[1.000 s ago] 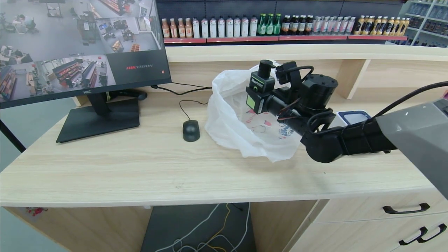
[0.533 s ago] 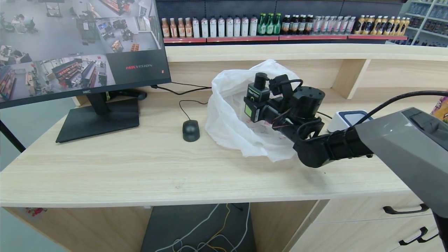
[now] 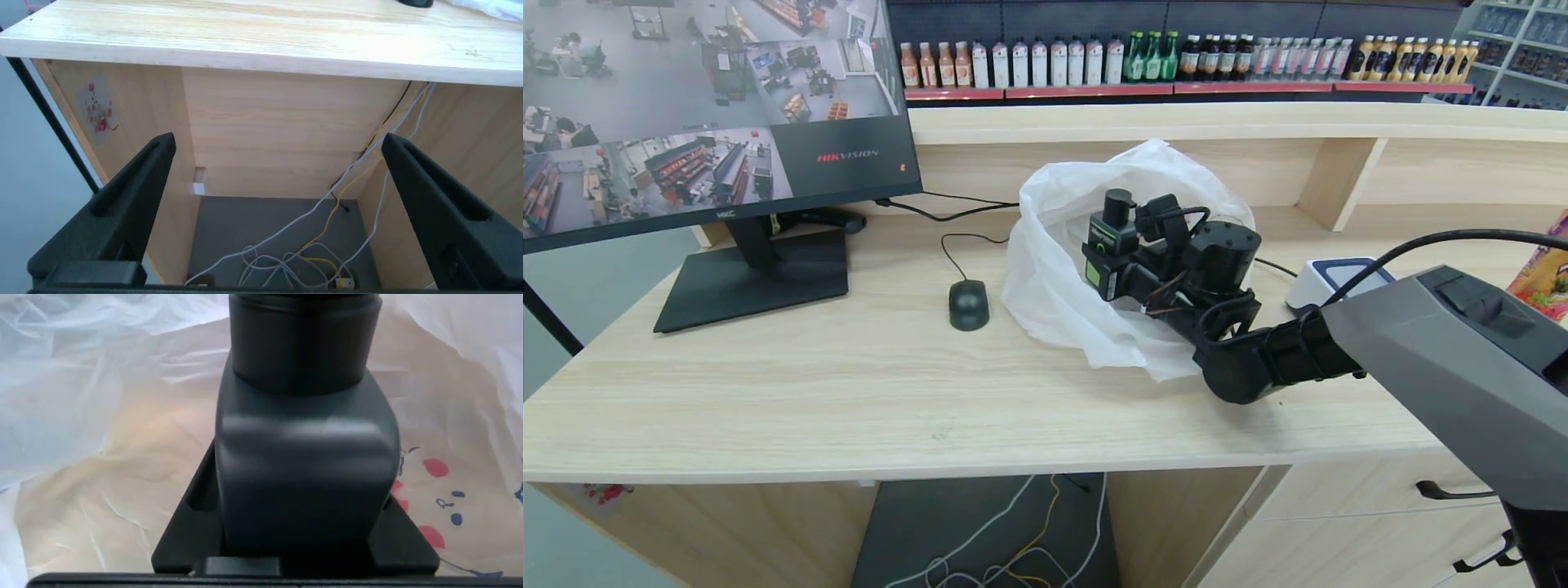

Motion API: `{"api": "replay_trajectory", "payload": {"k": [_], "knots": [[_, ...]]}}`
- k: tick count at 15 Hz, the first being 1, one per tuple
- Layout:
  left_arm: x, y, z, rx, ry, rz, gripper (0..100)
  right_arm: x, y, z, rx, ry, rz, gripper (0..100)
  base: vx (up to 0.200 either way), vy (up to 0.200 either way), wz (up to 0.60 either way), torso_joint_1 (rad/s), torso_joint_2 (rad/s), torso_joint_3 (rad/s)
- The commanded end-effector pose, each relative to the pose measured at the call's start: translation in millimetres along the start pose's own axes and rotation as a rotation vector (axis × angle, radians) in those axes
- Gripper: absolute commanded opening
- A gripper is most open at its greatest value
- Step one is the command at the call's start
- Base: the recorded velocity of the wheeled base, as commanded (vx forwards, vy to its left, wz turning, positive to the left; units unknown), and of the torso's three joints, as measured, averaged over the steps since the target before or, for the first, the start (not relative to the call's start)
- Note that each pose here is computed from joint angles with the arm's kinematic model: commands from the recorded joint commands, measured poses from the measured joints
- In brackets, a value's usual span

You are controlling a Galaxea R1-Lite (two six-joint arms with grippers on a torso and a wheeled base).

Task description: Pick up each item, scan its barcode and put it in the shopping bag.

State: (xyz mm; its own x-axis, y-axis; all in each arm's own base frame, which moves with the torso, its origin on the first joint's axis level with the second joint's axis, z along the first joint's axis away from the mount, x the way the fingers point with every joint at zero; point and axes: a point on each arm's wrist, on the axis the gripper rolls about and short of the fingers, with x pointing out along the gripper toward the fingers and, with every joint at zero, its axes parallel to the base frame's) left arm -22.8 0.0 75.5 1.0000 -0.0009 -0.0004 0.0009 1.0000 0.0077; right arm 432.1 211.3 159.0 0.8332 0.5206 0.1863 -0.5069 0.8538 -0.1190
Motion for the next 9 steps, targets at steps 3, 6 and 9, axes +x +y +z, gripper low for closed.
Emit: {"api": "replay_trajectory", "payload": {"k": [3,6,9], "knots": [[0.0,0.0,0.0,0.000,0.000,-0.001,100,0.2,7.5,-9.4,0.006,0.022,0.016,0,0.000,0.000,0.00,0.000,0.00,0.000],[0.0,0.0,0.0,0.000,0.000,-0.001,100,0.0,8.0,-13.7,0.009,0.033,0.017,0,0.000,0.000,0.00,0.000,0.00,0.000],[0.0,0.0,0.0,0.000,0.000,-0.001,100,0.6,9.9,-17.8,0.010,0.039,0.021,0,0.000,0.000,0.00,0.000,0.00,0.000]]}}
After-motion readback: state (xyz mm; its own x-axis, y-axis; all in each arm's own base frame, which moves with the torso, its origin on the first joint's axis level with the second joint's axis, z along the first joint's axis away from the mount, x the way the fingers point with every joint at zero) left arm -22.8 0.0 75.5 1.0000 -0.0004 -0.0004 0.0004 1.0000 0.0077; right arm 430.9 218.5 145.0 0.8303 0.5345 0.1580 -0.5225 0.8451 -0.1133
